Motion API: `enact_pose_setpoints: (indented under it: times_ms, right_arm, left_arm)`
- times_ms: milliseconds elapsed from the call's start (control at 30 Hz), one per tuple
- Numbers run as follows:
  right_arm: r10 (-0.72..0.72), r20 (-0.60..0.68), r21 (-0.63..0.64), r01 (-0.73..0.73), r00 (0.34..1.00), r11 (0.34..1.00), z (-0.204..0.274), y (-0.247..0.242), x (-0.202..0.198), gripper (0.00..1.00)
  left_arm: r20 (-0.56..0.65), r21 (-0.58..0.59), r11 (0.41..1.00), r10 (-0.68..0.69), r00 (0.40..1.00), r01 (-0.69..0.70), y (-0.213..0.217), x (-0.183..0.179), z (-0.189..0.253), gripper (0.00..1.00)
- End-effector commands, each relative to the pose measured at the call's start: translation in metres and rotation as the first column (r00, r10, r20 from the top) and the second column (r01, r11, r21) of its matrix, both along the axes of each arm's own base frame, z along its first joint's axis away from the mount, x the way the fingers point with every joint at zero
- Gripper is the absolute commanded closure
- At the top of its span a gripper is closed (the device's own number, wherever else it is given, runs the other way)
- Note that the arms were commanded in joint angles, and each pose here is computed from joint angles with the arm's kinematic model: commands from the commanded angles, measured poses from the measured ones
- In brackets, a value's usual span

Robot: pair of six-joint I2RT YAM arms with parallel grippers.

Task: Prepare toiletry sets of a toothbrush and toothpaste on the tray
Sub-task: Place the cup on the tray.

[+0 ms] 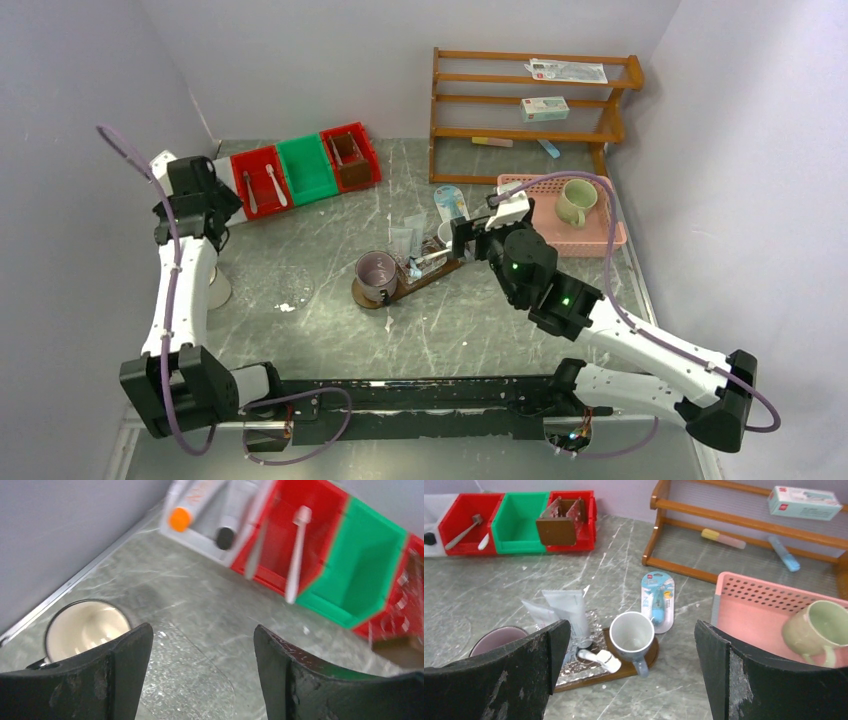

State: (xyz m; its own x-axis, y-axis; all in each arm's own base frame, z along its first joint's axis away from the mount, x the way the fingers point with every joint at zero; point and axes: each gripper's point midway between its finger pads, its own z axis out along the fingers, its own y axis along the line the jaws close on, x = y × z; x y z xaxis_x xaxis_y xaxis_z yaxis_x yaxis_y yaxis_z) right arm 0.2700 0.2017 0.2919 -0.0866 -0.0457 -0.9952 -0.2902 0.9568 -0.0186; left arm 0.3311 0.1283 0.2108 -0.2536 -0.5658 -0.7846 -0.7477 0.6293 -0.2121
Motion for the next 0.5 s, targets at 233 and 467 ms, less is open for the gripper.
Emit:
enact_pose_setpoints:
  times_ms: [233, 467]
  right_arm:
    - [-0.156, -0.019, -0.084, 0.154, 0.988, 0.984, 0.026, -0.049, 0.029, 0.0]
    - [-0.25, -0.038, -0.086, 0.246, 0.968, 0.965, 0.035, -0.089, 0.059, 0.0]
  left_arm:
    - [0.065, 0.288, 0.859, -0.459, 0.886, 0.423, -0.1, 0.008, 0.064, 0.07]
    - [0.143, 0.45, 0.754, -0.59, 0.795, 0.478, -0.141, -0.03, 0.099, 0.03]
